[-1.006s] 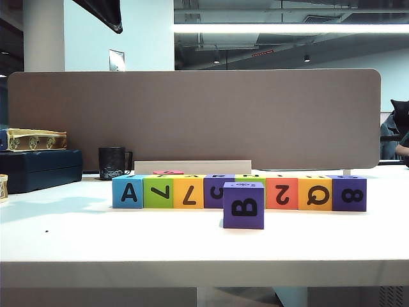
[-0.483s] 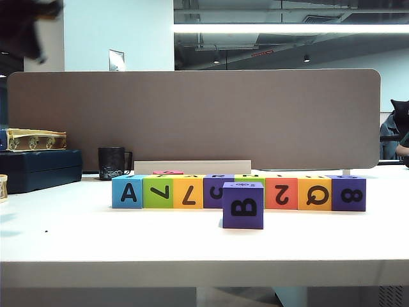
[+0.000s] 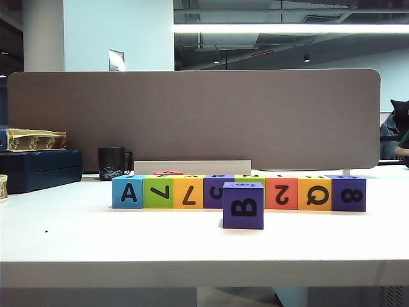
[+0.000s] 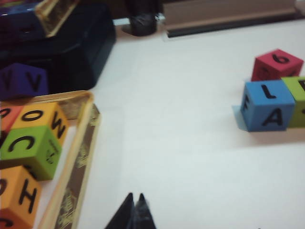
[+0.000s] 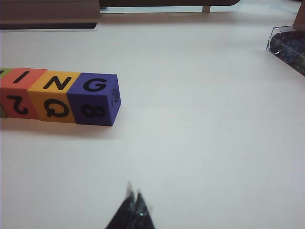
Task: Select the appropriate blocks from the scattered letter blocks on the table and arrange them in a row to spell out "LEARNING".
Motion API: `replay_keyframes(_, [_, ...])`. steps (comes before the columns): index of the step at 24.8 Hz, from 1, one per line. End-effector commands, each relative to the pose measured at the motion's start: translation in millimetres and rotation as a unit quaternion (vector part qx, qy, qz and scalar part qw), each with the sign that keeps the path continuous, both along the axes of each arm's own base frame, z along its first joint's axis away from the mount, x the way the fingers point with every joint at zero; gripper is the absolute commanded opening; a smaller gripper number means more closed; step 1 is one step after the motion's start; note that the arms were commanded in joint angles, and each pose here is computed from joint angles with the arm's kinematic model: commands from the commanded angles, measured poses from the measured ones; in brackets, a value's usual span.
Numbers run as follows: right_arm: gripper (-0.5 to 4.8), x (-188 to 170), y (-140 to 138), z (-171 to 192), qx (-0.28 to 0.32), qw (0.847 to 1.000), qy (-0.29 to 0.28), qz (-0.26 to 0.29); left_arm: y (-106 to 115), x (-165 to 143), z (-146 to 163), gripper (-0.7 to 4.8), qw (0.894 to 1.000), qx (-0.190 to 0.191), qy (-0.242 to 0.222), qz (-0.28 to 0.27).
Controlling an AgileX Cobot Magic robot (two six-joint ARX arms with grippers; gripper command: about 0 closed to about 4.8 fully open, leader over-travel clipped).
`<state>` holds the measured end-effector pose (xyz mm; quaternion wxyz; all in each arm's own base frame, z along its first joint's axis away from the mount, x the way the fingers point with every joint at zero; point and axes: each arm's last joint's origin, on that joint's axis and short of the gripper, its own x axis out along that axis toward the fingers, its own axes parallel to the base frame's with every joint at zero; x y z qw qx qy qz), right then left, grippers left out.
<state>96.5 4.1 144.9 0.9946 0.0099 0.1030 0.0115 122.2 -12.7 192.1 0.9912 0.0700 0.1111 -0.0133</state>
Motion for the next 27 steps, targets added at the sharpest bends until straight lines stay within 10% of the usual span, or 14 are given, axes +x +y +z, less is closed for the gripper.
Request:
replay_keyframes(1, [-0.01, 0.2, 0.1, 0.0, -0.001, 1.000, -0.003, 0.001, 4.2, -9.1, -11.7, -0.05, 0.999, -0.027, -0.033, 0.016])
replay_keyframes(27, [-0.01, 0.2, 0.1, 0.0, -0.001, 1.000, -0.003, 0.001, 9.6, -26.7, -44.1, -0.05, 0.998, -0.050, -0.018, 0.015])
